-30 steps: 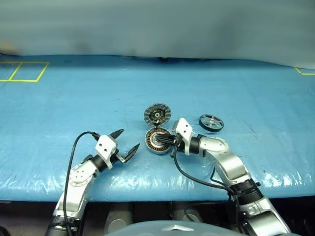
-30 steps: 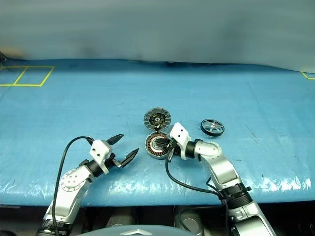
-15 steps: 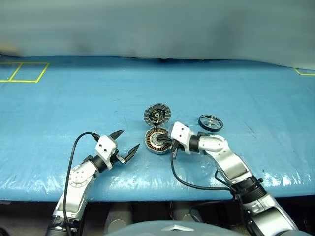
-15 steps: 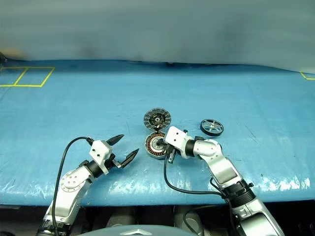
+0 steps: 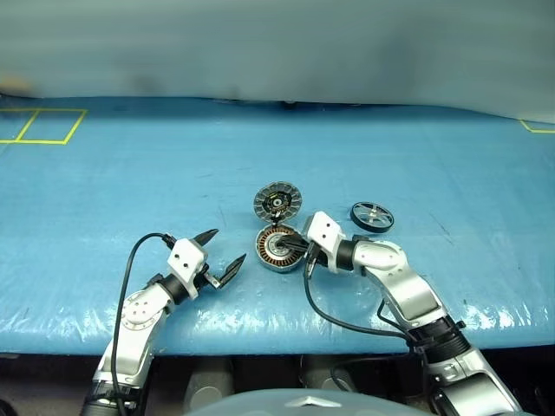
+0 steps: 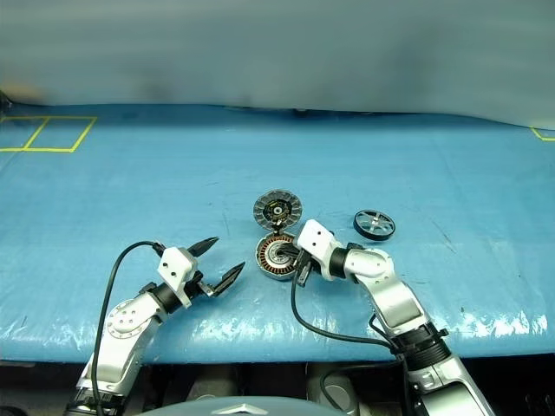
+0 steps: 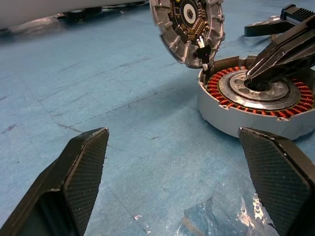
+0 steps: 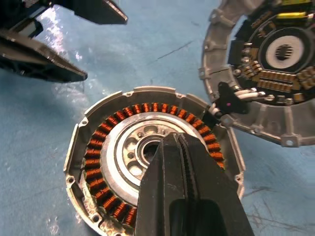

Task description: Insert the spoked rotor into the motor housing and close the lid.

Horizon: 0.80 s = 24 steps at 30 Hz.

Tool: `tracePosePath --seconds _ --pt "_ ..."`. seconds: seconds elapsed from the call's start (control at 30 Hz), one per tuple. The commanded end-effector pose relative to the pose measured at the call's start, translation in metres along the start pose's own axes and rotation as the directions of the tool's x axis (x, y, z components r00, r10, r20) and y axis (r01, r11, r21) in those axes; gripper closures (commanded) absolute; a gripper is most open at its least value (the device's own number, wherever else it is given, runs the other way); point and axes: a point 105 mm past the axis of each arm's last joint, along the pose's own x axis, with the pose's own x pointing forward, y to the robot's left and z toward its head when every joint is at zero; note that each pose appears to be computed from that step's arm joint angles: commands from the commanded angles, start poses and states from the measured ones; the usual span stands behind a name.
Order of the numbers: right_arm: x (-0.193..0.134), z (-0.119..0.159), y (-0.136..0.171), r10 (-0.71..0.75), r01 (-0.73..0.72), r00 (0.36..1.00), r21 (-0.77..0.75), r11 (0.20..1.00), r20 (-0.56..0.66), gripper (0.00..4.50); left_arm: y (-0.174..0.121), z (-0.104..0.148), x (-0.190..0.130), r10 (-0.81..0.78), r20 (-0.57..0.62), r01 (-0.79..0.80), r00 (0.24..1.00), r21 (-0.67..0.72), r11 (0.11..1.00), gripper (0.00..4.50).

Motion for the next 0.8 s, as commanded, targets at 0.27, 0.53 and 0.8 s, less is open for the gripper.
tracePosePath --seconds 0.27,0.53,0.8 --pt "-0.058 -0.008 -0.040 -0.266 0.265 0.963 -0.023 0.964 -0.050 4.47 0.000 0.007 0.005 -0.026 0.038 0.026 0.999 0.012 1.000 0.00" --pt "-0.087 -0.024 -0.065 -0.405 0.396 0.902 -0.090 0.914 -0.151 3.20 0.000 0.008 0.011 -0.046 0.047 0.046 0.998 0.013 0.999 0.00" --pt "-0.100 -0.021 -0.077 -0.478 0.471 0.866 -0.084 0.878 -0.147 2.60 -0.001 0.005 0.011 -0.050 0.041 0.049 0.998 0.013 0.999 0.00"
